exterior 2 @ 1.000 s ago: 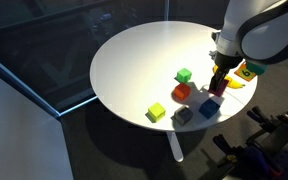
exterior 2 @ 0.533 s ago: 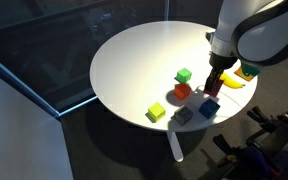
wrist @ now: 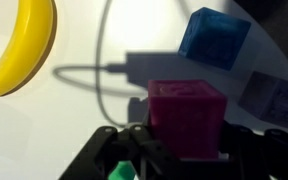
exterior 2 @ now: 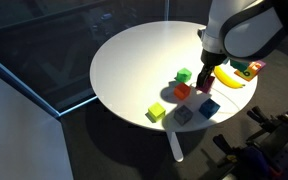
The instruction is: Put the pink block on the orange block
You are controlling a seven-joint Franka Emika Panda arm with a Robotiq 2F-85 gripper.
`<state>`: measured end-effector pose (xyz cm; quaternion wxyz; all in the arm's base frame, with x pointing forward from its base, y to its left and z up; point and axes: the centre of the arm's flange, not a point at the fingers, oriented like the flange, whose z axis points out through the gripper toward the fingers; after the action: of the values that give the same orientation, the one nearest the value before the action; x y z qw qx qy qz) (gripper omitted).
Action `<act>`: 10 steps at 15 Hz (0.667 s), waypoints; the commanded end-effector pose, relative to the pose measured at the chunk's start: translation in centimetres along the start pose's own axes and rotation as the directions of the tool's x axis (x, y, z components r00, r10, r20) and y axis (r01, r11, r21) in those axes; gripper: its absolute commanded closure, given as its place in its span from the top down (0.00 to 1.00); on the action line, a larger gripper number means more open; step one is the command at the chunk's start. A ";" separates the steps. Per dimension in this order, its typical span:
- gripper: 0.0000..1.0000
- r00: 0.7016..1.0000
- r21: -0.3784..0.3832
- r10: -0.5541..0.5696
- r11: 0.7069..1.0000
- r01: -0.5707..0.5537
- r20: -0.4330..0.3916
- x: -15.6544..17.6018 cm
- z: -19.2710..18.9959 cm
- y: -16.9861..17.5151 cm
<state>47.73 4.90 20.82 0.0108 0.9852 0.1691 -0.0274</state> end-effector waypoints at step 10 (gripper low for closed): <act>0.25 0.990 0.021 0.138 0.990 -0.139 0.040 5.4 0.9 -2.3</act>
<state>50.70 7.71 19.52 0.0091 0.9916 0.1231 -0.0390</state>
